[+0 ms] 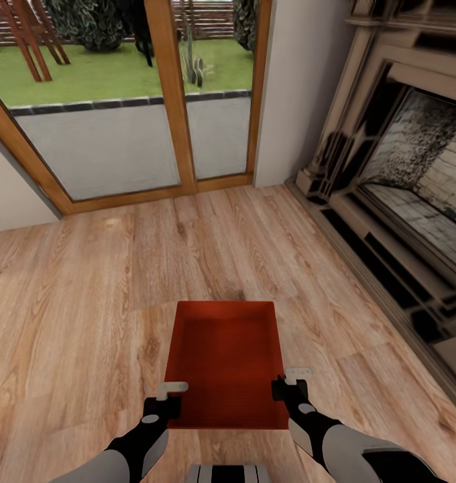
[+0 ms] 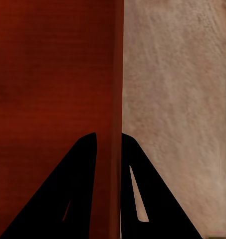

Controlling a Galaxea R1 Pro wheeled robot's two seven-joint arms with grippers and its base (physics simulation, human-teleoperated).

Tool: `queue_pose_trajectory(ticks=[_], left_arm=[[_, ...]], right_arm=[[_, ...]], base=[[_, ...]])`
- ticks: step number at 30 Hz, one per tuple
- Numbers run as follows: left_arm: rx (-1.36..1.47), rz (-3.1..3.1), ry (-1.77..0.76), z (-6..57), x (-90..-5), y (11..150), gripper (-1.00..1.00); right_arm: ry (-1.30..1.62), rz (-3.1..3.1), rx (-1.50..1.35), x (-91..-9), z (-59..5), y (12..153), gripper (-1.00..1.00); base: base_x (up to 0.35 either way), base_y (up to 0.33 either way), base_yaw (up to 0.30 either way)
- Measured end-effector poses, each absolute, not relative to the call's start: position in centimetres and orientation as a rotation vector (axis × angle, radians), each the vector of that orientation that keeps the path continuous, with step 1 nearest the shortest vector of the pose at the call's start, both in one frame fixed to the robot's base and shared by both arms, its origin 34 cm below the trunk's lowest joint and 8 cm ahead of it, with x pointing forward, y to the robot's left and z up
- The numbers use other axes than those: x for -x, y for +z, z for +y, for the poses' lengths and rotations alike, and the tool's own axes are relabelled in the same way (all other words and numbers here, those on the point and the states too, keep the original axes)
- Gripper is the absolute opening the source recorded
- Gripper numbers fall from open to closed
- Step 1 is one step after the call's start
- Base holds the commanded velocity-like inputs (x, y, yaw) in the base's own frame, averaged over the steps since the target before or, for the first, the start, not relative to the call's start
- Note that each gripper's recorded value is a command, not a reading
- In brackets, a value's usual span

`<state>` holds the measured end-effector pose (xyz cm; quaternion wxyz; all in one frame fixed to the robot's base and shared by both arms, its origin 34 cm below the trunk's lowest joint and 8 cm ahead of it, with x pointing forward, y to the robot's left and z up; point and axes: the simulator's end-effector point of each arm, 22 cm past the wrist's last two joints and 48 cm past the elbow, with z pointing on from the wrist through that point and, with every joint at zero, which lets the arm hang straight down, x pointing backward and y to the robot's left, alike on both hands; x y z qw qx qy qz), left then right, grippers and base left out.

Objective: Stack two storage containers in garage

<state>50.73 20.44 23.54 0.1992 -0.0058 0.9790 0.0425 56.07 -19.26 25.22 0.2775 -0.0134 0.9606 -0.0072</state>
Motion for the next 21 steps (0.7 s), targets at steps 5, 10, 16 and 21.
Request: queue_pose_trajectory(ticks=[5, 10, 16, 21], left_arm=[[0.015, 2.742, 0.119, 20.4, -50.9, 24.6, -1.00], [0.015, 2.742, 0.119, 20.4, -51.1, 25.6, -1.00], [0.015, 2.743, 0.119, 20.4, -51.3, 26.9, -1.00], [0.016, 2.743, 0.119, 20.4, -51.4, 27.9, -1.00]], right_arm=[[-0.020, 2.582, 0.036, -56.2, -19.3, 26.2, -1.00], [-0.020, 2.582, 0.035, -56.4, -19.3, 27.3, -1.00], [-0.020, 2.583, 0.036, -56.6, -19.3, 28.5, -1.00], [-0.019, 2.584, 0.038, -56.8, -19.3, 29.6, -1.00]], base=[[0.000, 0.000, 0.000], [0.000, 0.000, 0.000], [0.000, 0.000, 0.000], [0.000, 0.000, 0.000]])
